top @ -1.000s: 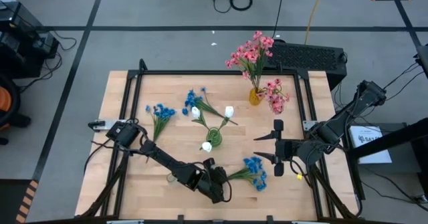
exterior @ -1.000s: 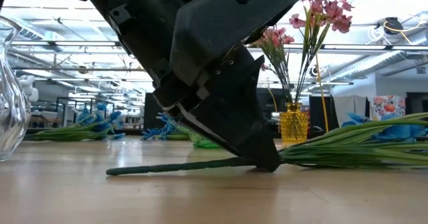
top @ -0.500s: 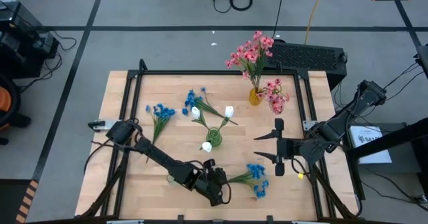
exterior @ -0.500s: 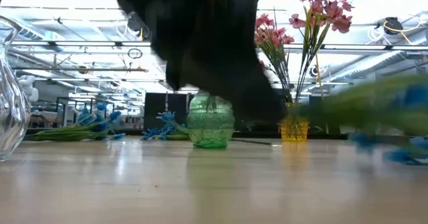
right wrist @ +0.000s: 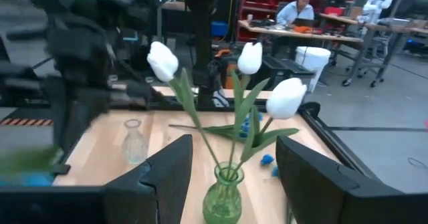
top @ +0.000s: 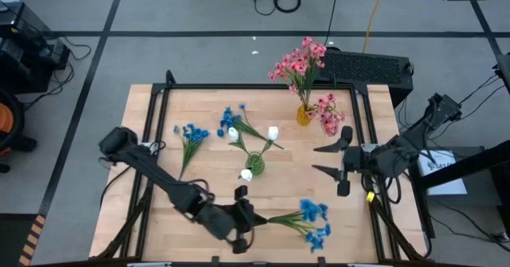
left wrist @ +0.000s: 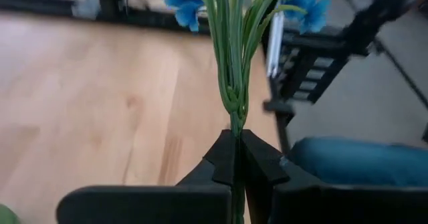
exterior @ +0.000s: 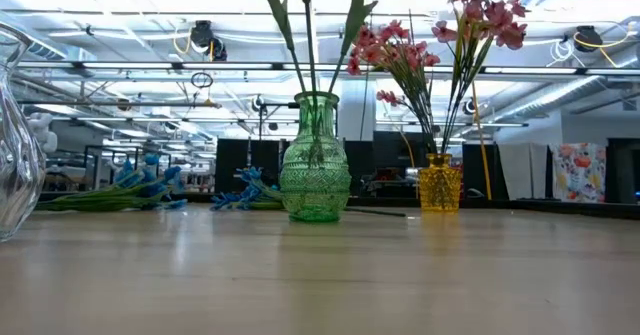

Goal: Sort flowers into vase by color
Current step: Put the bottom blue flowers into the transparent vase

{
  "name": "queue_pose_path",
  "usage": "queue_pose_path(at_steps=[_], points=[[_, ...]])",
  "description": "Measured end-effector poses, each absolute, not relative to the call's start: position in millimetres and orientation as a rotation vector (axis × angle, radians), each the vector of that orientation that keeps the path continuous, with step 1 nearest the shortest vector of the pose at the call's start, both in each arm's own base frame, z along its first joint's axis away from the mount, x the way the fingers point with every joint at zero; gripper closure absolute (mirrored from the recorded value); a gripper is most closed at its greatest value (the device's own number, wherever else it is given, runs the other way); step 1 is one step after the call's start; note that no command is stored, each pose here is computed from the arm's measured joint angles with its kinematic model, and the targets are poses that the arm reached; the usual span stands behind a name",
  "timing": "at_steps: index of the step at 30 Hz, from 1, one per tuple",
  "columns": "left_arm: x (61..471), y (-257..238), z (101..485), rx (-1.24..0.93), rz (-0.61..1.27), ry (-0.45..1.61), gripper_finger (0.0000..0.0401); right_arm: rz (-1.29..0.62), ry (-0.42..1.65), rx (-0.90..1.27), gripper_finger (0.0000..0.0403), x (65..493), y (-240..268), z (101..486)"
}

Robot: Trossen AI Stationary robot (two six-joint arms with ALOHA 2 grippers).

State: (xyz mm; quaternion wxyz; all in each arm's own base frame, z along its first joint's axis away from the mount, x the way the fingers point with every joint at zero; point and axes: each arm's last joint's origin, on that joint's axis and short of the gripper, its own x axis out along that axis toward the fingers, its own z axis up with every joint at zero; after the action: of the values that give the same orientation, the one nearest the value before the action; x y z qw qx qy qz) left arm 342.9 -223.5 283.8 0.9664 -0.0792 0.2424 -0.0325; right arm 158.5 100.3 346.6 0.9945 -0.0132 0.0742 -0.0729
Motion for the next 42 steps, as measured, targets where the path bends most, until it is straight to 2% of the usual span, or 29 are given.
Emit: queue_pose_path(at_steps=[6, 13, 24, 29, 42], points=[[311, -230, 325, -0.088, -0.062, 0.361, 0.0388, -0.184, 0.132, 0.004, 0.0195, 157, 98, 348], [274, -234, 366, 0.054, 0.055, 0.193, 0.0388, -0.205, 0.149, 0.016, 0.0195, 163, 103, 343], [263, -225, 409, 0.205, 0.107, -0.027, 0.0388, -0.138, 0.128, 0.011, 0.0195, 191, 126, 333], [264, -225, 411, 0.185, 0.061, -0.134, 0.0388, -0.041, 0.018, -0.009, 0.0195, 208, 142, 336], [260, -213, 365, 0.125, -0.050, -0.479, 0.0388, 0.116, -0.341, -0.001, 0.0195, 270, 178, 313]])
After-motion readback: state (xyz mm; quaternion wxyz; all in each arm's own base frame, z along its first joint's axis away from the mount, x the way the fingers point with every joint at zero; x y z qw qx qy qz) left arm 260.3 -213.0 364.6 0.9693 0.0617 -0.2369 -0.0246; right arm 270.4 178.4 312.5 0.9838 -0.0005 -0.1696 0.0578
